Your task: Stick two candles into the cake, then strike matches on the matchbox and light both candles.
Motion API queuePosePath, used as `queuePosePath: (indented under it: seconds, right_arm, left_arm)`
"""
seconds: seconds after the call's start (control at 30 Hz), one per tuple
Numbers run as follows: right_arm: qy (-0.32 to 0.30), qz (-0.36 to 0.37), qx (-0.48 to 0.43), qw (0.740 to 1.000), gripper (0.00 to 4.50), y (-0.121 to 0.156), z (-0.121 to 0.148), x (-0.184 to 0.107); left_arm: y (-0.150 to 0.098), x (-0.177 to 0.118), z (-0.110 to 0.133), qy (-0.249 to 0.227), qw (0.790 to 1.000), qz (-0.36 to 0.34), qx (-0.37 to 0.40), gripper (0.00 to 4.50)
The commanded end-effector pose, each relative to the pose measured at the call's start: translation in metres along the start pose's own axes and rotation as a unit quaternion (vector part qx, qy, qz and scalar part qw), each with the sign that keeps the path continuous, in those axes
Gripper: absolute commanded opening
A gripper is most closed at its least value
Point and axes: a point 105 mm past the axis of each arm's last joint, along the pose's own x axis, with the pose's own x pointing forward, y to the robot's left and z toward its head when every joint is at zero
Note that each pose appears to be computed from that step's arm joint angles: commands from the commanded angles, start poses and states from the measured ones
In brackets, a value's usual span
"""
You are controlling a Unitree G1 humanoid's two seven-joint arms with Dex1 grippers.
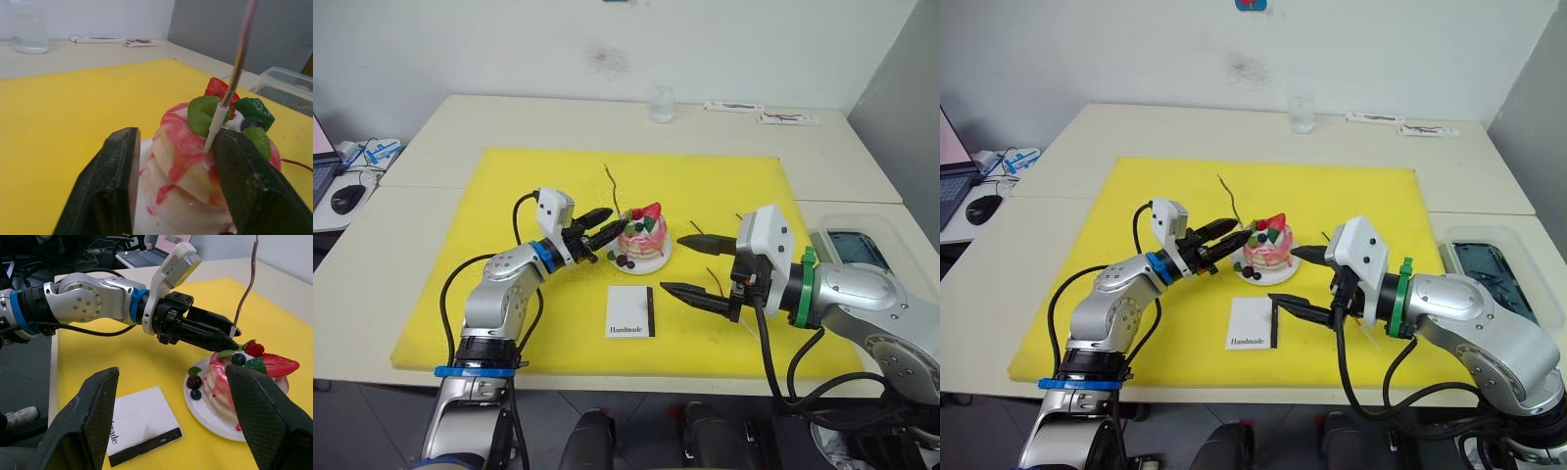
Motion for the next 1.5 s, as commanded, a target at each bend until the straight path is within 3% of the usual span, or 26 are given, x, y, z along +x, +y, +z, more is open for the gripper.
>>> queuePosePath:
  seconds: [0.03, 0.3, 0.6, 0.67, 0.73, 0.8, 0.9, 0.93, 1.07, 1.2, 1.5]
  right_arm:
    - [-0.017, -0.001, -0.019, 1.000, 3.61, 0.003, 0.009, -0.003]
    - [-0.018, -0.001, -0.020, 1.000, 3.61, 0.003, 0.008, -0.004]
    - [-0.010, -0.041, -0.022, 0.999, 3.61, -0.008, 0.008, -0.021]
    - [-0.005, -0.051, -0.019, 0.998, 3.61, -0.010, 0.006, -0.026]
    - [0.000, -0.062, -0.017, 0.998, 3.61, -0.012, 0.004, -0.030]
    - [0.020, -0.080, -0.016, 0.996, 3.61, -0.017, -0.002, -0.041]
    - [0.061, -0.102, -0.017, 0.993, 3.61, -0.021, -0.015, -0.057]
    - [0.073, -0.108, -0.017, 0.991, 3.61, -0.021, -0.019, -0.062]
    - [0.145, -0.133, -0.010, 0.980, 3.61, -0.015, -0.048, -0.078]
    - [0.202, -0.160, 0.004, 0.966, 3.61, -0.007, -0.078, -0.084]
    - [0.210, -0.218, 0.028, 0.953, 3.61, -0.006, -0.117, -0.069]
  left_arm:
    - [-0.001, -0.005, 0.015, -0.019, 1.000, 0.001, 0.014, 2.53]
    - [0.012, -0.020, 0.019, -0.016, 0.999, 0.030, 0.035, 2.53]
    - [0.006, -0.057, 0.057, 0.007, 0.995, 0.005, 0.101, 2.53]
    - [-0.002, -0.064, 0.059, 0.028, 0.995, -0.016, 0.095, 2.53]
    - [-0.012, -0.068, 0.057, 0.049, 0.993, -0.043, 0.097, 2.88]
    - [-0.036, -0.076, 0.051, 0.093, 0.985, -0.114, 0.087, 3.34]
    - [-0.072, -0.087, 0.041, 0.156, 0.964, -0.213, 0.043, 4.38]
    - [-0.081, -0.089, 0.039, 0.168, 0.957, -0.234, 0.028, 4.48]
    - [-0.112, -0.091, 0.033, 0.180, 0.938, -0.295, 0.000, 4.48]
    - [-0.125, -0.088, 0.026, 0.180, 0.931, -0.319, 0.008, 4.48]
    - [-0.140, -0.076, 0.028, 0.153, 0.927, -0.343, 0.004, 4.48]
